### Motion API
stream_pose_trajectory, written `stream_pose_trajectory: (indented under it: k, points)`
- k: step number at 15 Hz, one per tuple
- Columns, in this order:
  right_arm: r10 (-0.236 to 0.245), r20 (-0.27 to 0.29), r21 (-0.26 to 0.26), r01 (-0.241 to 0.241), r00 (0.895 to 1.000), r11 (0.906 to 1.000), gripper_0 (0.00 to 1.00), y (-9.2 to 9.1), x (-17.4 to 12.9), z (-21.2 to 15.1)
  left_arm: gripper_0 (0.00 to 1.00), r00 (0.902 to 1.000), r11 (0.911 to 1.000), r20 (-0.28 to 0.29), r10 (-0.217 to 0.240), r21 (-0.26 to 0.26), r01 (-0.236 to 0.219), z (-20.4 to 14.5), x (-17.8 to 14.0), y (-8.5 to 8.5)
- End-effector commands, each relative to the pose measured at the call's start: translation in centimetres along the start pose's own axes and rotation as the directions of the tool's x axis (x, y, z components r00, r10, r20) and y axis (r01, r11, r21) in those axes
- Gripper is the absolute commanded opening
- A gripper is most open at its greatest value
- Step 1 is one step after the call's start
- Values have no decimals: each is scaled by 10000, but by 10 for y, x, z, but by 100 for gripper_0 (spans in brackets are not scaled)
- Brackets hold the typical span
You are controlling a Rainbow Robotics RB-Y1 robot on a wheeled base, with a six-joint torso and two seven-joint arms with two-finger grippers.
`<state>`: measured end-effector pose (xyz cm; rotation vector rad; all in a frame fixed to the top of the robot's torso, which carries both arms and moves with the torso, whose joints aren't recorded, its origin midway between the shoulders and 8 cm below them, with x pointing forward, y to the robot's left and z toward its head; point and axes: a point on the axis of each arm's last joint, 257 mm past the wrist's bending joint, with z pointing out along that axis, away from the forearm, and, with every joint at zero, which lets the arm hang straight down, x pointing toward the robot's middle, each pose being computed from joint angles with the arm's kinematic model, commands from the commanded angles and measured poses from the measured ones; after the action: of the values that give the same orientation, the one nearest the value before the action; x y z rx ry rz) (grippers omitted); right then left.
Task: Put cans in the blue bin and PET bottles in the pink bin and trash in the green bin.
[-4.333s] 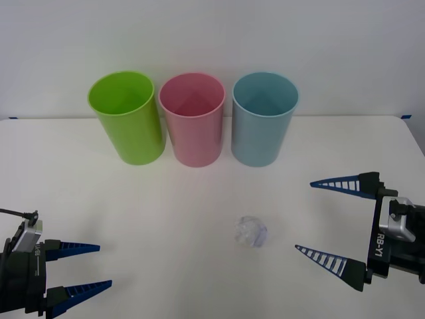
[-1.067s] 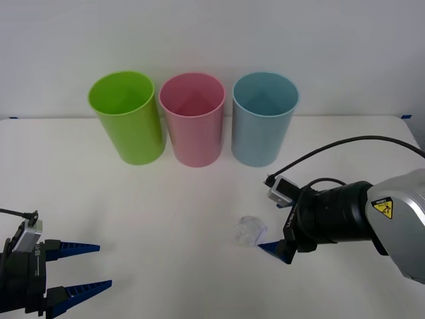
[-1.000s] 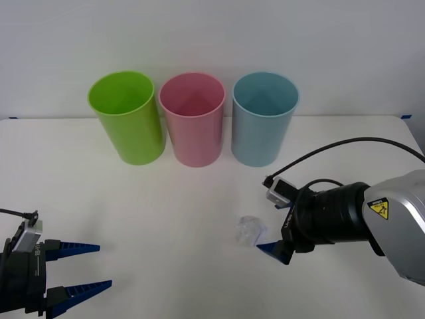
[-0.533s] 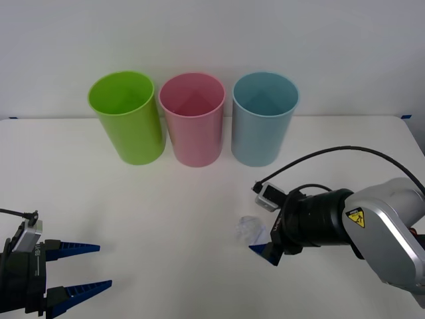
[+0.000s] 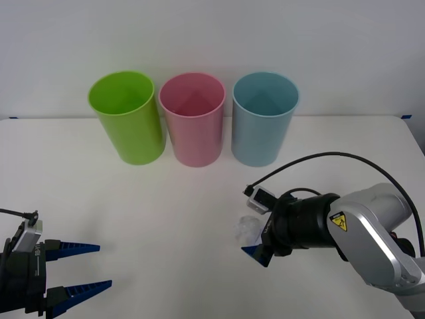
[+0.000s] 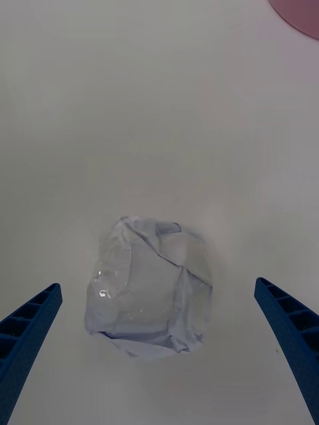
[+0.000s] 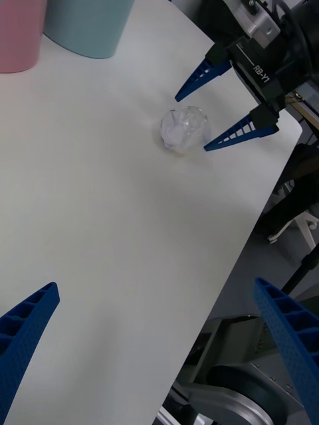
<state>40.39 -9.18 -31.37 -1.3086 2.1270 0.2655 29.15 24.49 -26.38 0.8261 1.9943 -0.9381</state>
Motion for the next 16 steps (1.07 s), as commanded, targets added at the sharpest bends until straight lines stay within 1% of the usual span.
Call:
stream_pose_trajectory:
  k: [1, 4, 8, 10, 16]
  points:
    - [19, -40, 29, -19, 10000, 10000, 100, 1, 3, 7, 100, 10000, 10000, 0, 0, 0, 0, 0, 0, 0]
    - [62, -108, 56, -62, 9999, 10000, 100, 3, 7, 17, 100, 10000, 10000, 0, 0, 0, 0, 0, 0, 0]
    - [85, -60, 31, -85, 9999, 10000, 100, 5, 0, 26, 100, 10000, 10000, 0, 0, 0, 0, 0, 0, 0]
    - [29, -22, 189, -29, 10000, 9998, 100, 2, -2, 30, 100, 10000, 10000, 0, 0, 0, 0, 0, 0, 0]
    - [-53, -84, 217, 55, 10000, 9998, 100, 2, 0, 31, 100, 10000, 10000, 0, 0, 0, 0, 0, 0, 0]
